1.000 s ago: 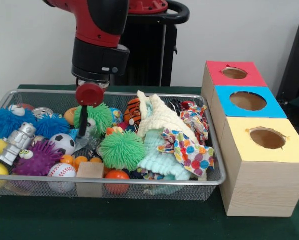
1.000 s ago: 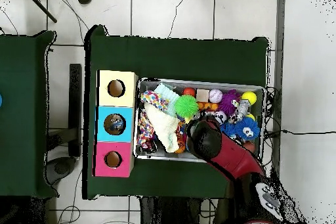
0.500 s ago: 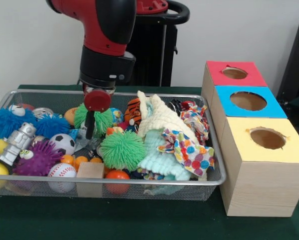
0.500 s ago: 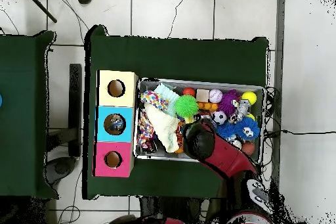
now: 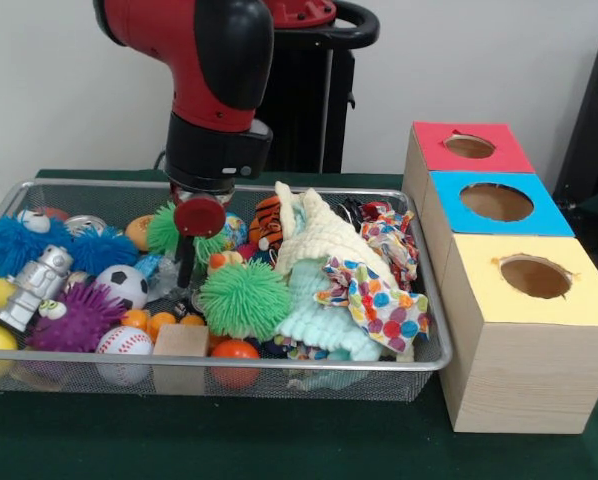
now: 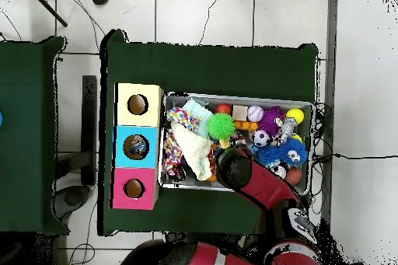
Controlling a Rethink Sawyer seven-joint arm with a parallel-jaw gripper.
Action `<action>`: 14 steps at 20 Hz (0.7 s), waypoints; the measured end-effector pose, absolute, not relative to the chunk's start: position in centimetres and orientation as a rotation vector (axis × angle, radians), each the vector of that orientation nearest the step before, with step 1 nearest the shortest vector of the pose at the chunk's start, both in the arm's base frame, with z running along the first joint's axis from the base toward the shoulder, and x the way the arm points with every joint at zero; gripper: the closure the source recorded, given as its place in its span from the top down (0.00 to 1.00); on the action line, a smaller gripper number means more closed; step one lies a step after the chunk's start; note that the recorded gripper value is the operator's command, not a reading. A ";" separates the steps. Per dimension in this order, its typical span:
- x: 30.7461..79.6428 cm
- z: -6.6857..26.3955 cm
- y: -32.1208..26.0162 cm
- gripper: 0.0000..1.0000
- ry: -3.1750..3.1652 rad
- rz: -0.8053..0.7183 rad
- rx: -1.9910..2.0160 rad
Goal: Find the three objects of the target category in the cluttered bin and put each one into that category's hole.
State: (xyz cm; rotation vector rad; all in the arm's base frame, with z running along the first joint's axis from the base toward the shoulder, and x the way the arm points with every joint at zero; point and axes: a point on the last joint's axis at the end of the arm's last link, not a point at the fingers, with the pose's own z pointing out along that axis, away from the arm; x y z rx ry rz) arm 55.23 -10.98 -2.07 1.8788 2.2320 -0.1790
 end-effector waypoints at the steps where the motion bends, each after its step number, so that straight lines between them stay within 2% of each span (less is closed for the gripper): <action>1: 55.1 -2.2 -11.2 1.00 2.231 -0.192 1.878; 14: 54.1 -2.5 -12.2 1.00 2.180 -0.308 1.892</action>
